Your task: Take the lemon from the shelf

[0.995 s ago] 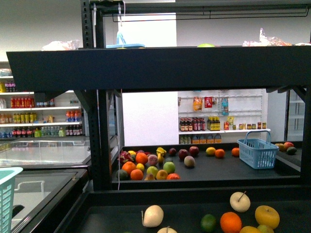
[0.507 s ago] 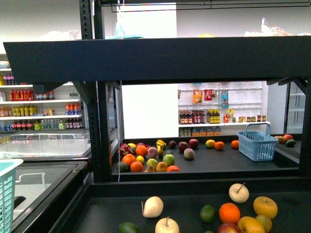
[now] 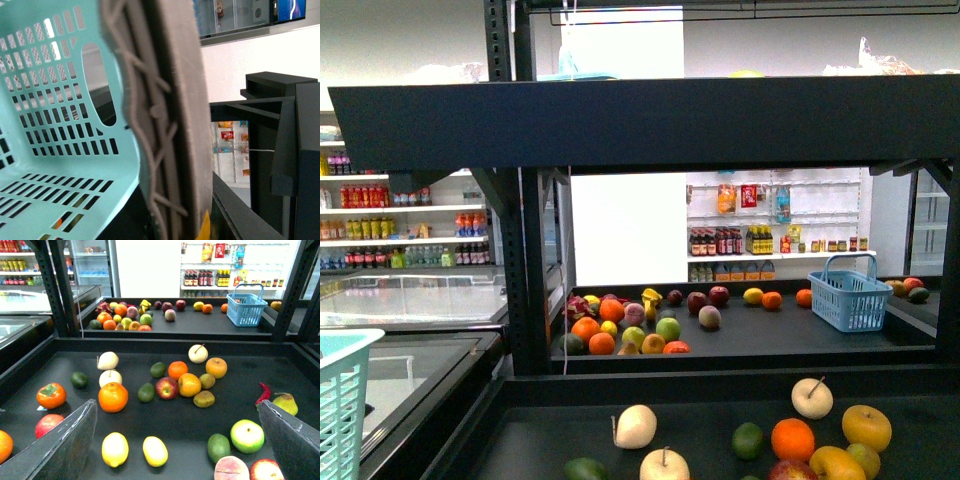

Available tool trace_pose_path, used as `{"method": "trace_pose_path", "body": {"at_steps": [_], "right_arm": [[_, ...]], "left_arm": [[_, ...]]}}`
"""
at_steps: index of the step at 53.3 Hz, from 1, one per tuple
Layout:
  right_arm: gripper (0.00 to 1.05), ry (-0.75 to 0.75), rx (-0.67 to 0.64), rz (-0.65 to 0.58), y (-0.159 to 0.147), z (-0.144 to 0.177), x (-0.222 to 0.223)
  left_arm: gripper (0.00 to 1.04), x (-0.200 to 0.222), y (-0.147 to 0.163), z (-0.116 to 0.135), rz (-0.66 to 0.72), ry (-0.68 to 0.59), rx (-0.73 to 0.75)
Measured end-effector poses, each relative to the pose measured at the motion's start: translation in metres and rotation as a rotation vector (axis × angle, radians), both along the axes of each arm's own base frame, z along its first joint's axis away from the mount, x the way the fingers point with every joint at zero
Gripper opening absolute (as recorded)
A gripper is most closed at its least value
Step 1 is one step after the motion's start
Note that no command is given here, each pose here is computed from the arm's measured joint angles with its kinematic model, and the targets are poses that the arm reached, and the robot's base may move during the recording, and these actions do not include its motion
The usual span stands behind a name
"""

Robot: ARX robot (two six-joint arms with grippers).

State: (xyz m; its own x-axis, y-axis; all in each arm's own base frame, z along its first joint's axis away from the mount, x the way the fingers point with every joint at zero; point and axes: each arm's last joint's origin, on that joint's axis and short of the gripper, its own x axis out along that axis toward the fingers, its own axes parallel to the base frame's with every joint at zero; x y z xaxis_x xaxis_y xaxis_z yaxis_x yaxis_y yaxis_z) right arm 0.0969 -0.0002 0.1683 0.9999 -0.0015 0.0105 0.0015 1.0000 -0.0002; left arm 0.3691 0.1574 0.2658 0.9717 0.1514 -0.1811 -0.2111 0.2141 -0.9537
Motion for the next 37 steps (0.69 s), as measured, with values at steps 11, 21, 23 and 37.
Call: {"method": "trace_pose_path", "body": {"at_steps": [11, 21, 23, 37], "right_arm": [[0.97, 0.000, 0.000, 0.000, 0.000, 0.000, 0.000], [0.97, 0.000, 0.000, 0.000, 0.000, 0.000, 0.000], [0.97, 0.000, 0.000, 0.000, 0.000, 0.000, 0.000], [0.97, 0.000, 0.000, 0.000, 0.000, 0.000, 0.000]], "left_arm": [[0.14, -0.004, -0.006, 0.010, -0.037, -0.006, 0.034], [0.11, -0.015, -0.040, 0.029, -0.181, -0.035, 0.134], [0.11, -0.016, -0.049, 0.033, -0.214, -0.045, 0.152], [0.09, -0.016, -0.128, 0.051, -0.495, -0.111, 0.254]]}}
